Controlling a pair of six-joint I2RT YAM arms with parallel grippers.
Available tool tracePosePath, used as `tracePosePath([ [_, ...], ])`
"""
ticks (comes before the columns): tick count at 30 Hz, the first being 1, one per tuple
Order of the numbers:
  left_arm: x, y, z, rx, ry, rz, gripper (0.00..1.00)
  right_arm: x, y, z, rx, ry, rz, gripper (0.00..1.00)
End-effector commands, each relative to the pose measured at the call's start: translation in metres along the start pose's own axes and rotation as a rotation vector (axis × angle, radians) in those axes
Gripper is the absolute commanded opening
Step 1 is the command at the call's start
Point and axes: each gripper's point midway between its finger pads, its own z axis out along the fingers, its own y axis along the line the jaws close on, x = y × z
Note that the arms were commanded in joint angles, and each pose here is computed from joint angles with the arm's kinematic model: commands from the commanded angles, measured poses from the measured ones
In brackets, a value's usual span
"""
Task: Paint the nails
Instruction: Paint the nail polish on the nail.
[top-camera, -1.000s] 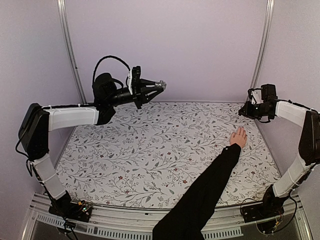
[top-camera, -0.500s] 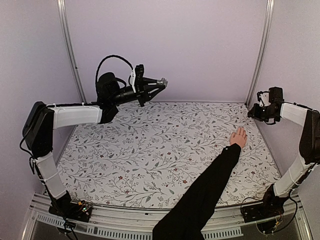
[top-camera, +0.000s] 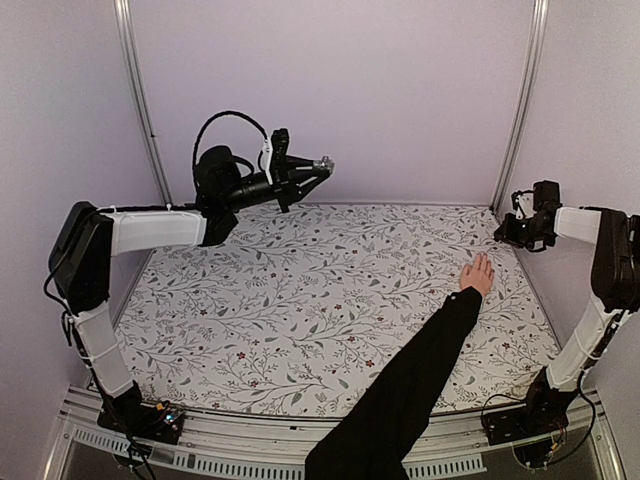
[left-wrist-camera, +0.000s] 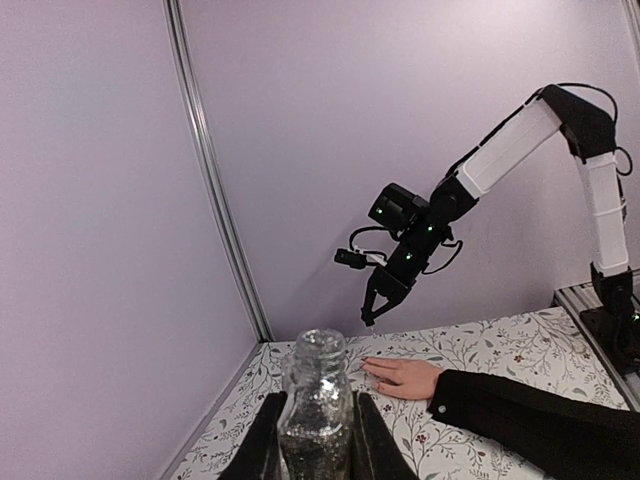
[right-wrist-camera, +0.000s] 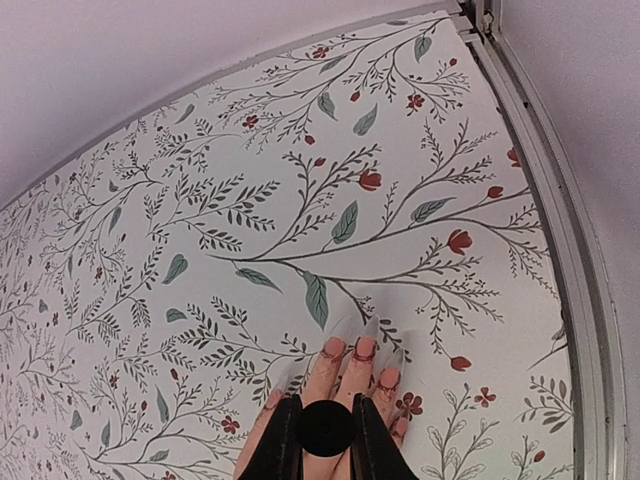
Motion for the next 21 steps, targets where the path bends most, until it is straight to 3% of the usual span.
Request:
tracePosePath([
  [1, -0.004, 0.013, 0.001, -0.025, -0.015, 0.005, 0.00, -0.023, -0.005, 0.001, 0.011, -0.056, -0.022, 0.00],
  [13, 0.001, 0.022, -0.003, -0.042, -0.011, -0.013, 0.00, -0.052, -0.008, 0.015, 0.018, -0.081, -0.036, 0.00],
  [21, 0.003, 0.025, -0.004, -0.049, -0.009, -0.017, 0.00, -0.043, -0.006, 0.020, 0.000, -0.048, -0.043, 0.00],
])
